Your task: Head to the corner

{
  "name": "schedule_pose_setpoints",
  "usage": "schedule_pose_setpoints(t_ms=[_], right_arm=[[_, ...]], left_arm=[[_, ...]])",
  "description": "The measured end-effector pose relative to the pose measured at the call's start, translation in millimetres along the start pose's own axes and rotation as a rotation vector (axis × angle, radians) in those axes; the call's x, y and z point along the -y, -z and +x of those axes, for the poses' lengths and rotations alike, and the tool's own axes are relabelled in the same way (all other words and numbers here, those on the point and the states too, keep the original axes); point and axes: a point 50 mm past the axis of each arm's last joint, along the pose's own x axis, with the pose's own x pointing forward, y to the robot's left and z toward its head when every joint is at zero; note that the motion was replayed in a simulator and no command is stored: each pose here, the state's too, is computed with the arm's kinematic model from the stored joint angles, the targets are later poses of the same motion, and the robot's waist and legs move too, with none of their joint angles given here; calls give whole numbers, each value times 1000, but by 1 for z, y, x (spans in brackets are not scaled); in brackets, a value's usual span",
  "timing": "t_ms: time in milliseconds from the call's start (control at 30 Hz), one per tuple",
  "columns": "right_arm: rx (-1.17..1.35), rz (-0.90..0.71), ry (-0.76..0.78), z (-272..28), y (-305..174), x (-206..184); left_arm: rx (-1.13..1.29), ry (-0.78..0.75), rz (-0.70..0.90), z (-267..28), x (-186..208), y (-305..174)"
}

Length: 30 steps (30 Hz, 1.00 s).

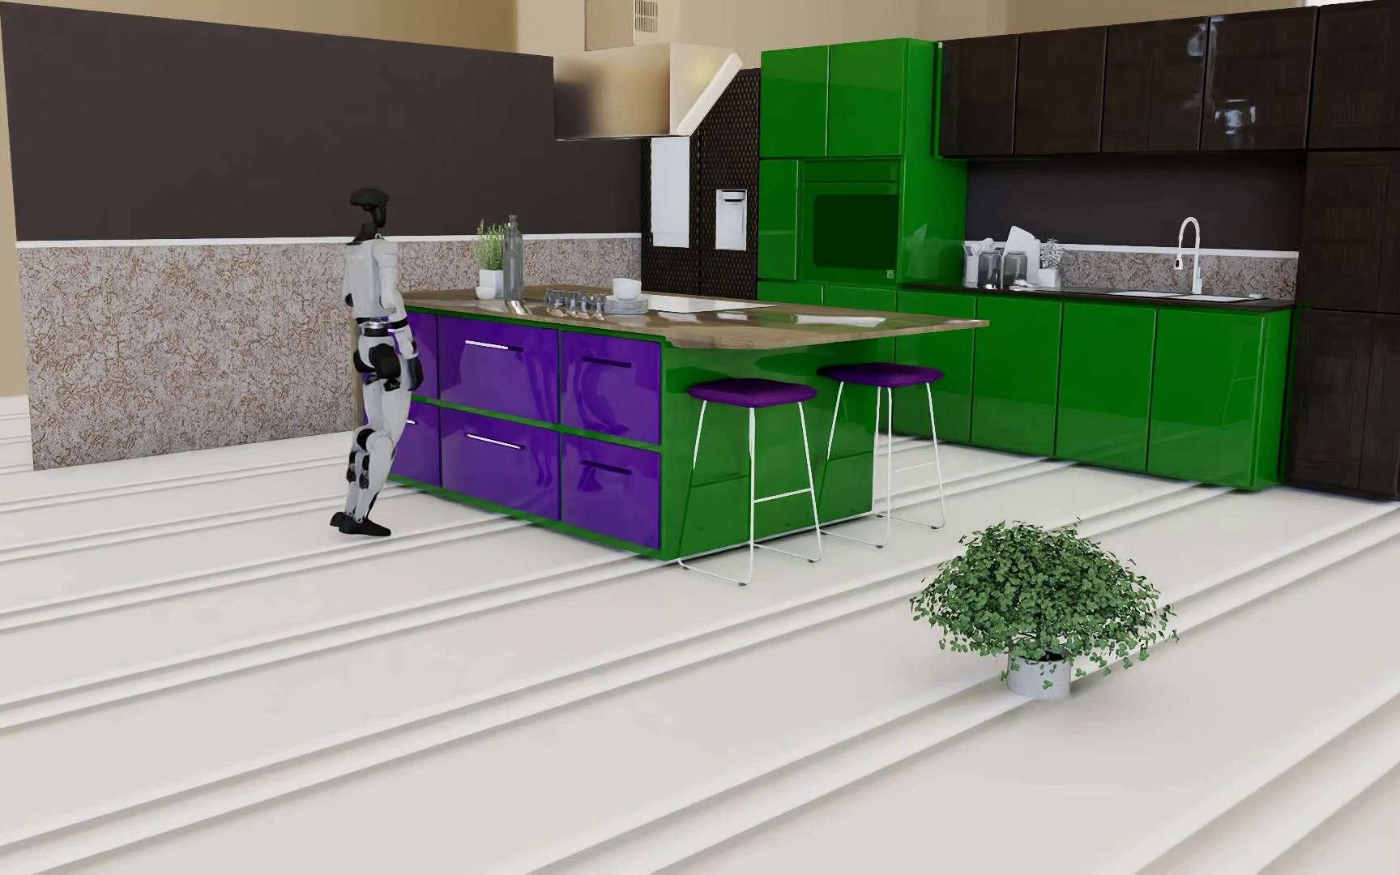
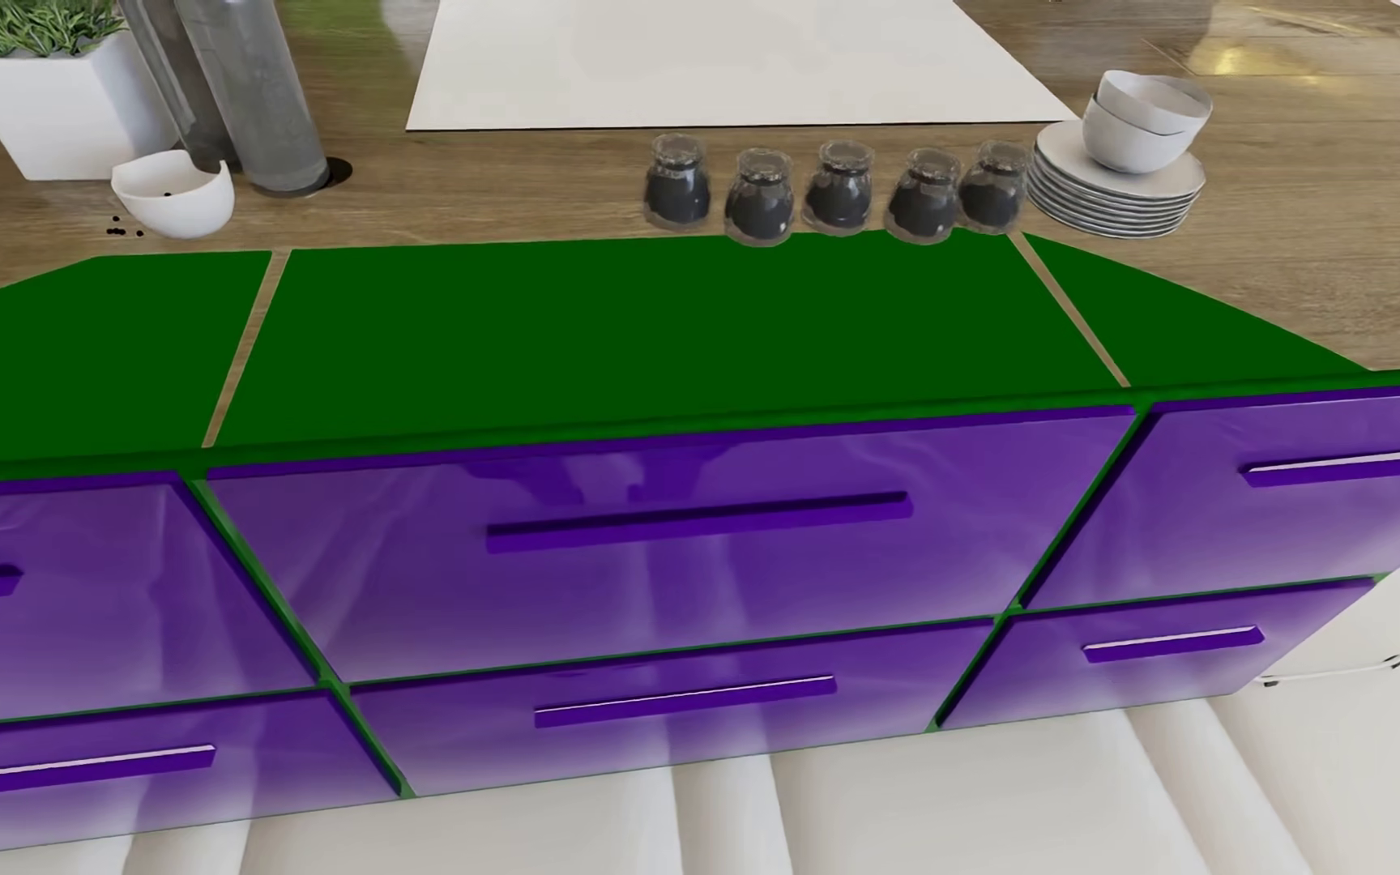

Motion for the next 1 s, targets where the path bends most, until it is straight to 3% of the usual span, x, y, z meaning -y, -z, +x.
schedule_pose_setpoints(t_ms=[300, 700, 1000], right_arm=[[-5, 13, 0, -1, 3, -1], [20, -16, -63, -3, 1, -24], [42, -11, -41, -3, -4, -15]], left_arm=[[-4, 0, -4, -1, 0, 2], [18, -67, 37, 3, -31, -11], [8, -82, 55, 2, -38, -10]])
